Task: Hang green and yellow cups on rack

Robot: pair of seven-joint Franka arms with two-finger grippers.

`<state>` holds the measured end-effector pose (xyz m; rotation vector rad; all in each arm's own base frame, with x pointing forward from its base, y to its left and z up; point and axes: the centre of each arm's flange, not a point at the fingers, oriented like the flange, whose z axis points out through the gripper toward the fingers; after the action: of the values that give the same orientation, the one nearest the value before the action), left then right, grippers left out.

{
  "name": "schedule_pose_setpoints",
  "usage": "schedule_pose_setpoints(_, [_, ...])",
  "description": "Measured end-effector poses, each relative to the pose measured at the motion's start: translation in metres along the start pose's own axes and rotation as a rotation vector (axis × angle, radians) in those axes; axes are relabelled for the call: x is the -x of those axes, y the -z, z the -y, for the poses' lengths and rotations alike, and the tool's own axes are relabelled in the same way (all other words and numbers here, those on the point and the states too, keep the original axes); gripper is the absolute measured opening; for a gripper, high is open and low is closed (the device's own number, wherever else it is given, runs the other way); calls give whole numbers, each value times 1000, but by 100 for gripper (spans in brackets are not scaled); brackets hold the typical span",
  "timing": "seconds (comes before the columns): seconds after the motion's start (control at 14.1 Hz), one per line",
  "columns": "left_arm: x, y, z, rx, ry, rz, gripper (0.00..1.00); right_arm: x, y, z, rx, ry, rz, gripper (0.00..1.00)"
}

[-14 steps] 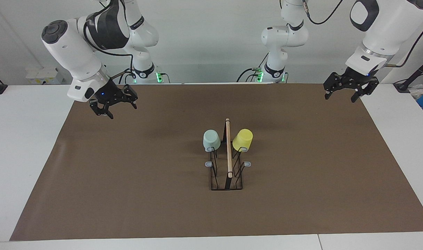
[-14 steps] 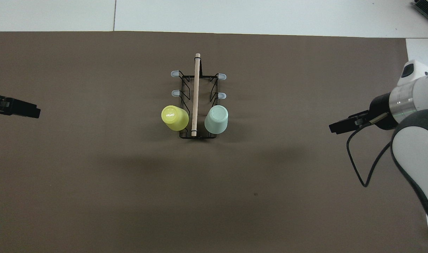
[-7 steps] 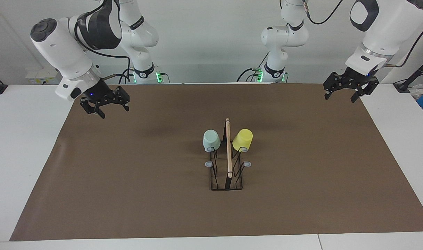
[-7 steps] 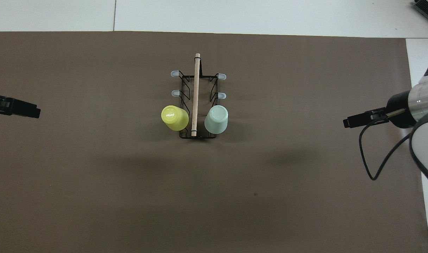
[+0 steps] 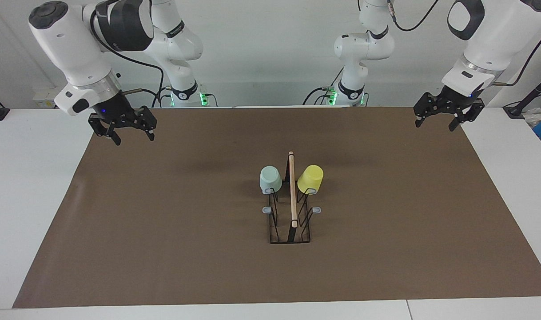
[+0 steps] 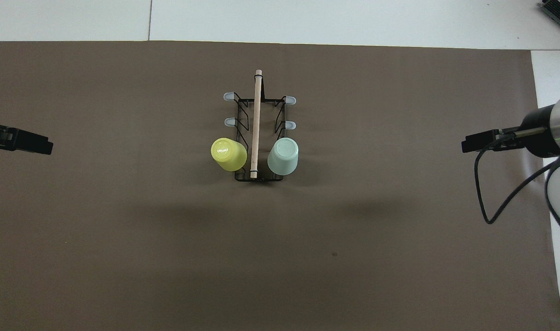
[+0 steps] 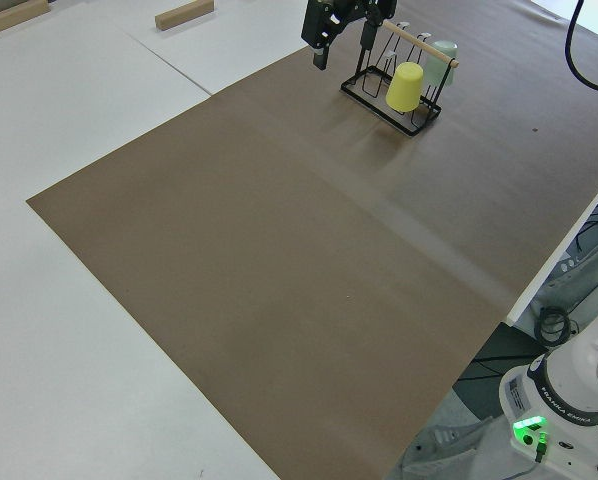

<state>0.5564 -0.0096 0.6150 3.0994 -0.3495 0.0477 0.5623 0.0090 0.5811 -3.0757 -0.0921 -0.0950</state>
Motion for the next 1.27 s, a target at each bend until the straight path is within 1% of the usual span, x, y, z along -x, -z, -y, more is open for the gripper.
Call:
schedule_pose_setpoints(0.14, [0,0,0,0,0,0,100,-3,6,6,8,-12,10,100])
schedule_pose_setpoints(0.35, [0,0,0,0,0,0,100,-11,23,4,3,-26,49,100])
schedule_pose_setpoints(0.5, [0,0,0,0,0,0,100,-17,33,1,0,-29,51,100])
schedule_pose_setpoints(0.92, [0,0,0,0,0,0,100,-23,29,-23,2,-69,56,100])
schedule_pose_setpoints(1.27, [0,0,0,0,0,0,100,-24,28,-8,2,-57,58,100])
